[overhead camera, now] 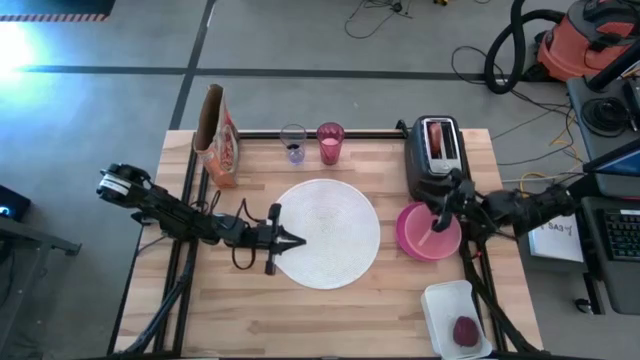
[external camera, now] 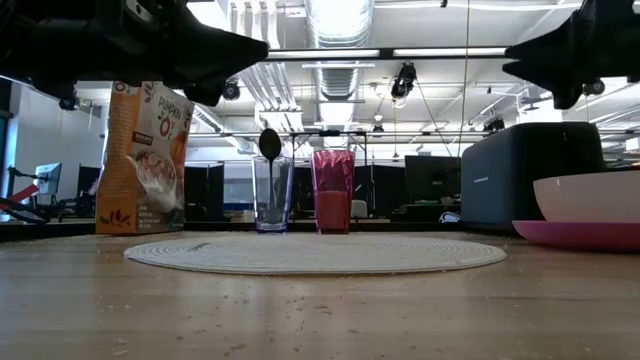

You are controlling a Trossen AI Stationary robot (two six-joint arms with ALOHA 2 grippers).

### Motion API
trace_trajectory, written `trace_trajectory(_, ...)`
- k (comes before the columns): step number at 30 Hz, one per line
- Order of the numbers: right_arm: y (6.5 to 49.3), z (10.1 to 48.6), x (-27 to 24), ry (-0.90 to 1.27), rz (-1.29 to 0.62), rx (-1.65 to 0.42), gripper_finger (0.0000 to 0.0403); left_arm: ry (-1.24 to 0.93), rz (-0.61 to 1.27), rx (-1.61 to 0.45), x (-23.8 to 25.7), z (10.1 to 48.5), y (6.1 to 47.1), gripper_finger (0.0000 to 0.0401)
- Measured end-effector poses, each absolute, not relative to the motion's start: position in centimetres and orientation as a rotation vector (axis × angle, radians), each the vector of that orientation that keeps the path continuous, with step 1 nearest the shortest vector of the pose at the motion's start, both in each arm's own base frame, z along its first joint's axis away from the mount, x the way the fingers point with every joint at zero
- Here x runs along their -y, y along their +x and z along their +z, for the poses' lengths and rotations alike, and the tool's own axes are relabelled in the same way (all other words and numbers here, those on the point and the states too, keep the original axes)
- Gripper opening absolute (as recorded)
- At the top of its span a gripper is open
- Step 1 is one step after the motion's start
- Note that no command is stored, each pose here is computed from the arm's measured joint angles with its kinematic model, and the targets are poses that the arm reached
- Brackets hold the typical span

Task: Arrange a breakfast setting
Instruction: Put the orange bowl on the table mat

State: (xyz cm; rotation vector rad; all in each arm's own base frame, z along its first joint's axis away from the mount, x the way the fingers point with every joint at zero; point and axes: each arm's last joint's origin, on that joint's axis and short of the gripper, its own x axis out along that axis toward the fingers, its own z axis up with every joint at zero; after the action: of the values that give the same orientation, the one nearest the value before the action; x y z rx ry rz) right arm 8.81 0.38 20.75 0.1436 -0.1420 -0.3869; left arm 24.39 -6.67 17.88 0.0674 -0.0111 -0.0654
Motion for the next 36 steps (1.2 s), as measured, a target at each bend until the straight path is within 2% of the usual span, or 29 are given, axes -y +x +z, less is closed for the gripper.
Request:
trace_trajectory(6,8.1,22.5,-0.2,0.342,-0.41,-0.041,0.0146,0.067,-0.075,0.012,6.7,17.9,24.4,0.0001)
trace_trajectory(10,8.4,23.6,-0.3,0.395,-0.45,-0.167,0.0156,0.068,-0.075,0.01,6.7,17.8,24.3,0.0001)
trace_trajectory(14,8.9,24.7,-0.4,0.475,-0.531,-0.319,0.0164,0.067,-0.075,0.012,6.5,17.5,23.7,0.0001)
trace_trajectory(20,9.3,26.5,-0.6,0.583,-0.658,-0.556,0.0165,0.014,-0.056,0.149,6.0,18.4,22.8,0.0001)
trace_trajectory(23,9.7,27.0,-0.8,0.659,-0.722,-0.627,0.0164,-0.033,-0.062,0.115,6.2,18.3,23.1,0.0001)
trace_trajectory(28,11.0,26.5,-1.4,0.796,-0.758,-0.726,0.0164,-0.043,-0.075,0.012,6.5,17.4,24.1,0.0001)
trace_trajectory(36,13.0,25.1,-2.3,0.924,-0.8,-0.862,0.0173,-0.009,-0.115,-0.005,5.7,16.8,23.5,0.0001)
